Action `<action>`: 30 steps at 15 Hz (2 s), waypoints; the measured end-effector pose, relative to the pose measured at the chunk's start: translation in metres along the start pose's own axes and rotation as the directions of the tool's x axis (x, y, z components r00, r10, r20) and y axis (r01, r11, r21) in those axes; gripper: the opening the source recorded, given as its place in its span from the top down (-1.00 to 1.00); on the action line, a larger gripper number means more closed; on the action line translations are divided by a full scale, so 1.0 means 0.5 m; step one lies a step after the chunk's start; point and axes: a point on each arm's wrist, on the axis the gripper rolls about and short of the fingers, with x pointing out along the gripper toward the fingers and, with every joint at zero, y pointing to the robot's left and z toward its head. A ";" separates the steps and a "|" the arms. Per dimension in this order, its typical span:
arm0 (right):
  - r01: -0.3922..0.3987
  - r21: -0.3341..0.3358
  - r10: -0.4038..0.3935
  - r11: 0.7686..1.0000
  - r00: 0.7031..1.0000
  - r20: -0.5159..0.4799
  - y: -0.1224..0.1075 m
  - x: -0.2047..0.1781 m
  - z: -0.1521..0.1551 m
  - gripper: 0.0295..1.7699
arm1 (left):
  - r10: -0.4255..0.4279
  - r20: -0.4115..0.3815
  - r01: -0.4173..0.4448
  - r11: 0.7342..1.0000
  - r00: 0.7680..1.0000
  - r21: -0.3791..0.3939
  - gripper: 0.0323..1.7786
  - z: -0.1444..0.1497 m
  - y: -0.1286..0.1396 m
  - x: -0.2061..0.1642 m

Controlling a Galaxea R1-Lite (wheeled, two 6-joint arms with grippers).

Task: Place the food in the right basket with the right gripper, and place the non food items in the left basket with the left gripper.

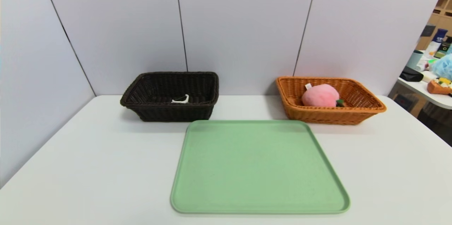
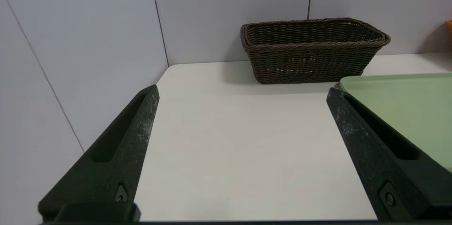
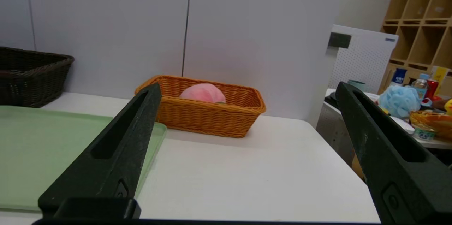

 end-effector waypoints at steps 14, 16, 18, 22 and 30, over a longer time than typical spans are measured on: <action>-0.057 0.117 0.099 0.991 0.914 -0.393 0.016 -0.017 -0.088 -0.92 | -0.054 -0.266 0.033 0.996 0.962 -0.084 -0.90 -0.088 -0.007 -0.002; -0.052 0.126 0.098 0.991 0.915 -0.392 0.016 -0.017 -0.088 -0.92 | -0.049 -0.265 0.017 0.993 0.963 -0.121 -0.90 -0.088 -0.007 -0.002; -0.051 0.127 0.097 0.991 0.914 -0.393 0.016 -0.017 -0.088 -0.92 | -0.048 -0.265 0.012 0.991 0.963 -0.133 -0.90 -0.087 -0.007 -0.002; -0.051 0.127 0.097 0.991 0.914 -0.393 0.016 -0.017 -0.088 -0.92 | -0.047 -0.264 0.012 0.991 0.963 -0.134 -0.90 -0.087 -0.007 -0.002; -0.059 0.117 0.101 0.991 0.914 -0.394 0.016 -0.018 -0.088 -0.92 | -0.048 -0.265 0.012 0.991 0.963 -0.134 -0.90 -0.087 -0.007 -0.002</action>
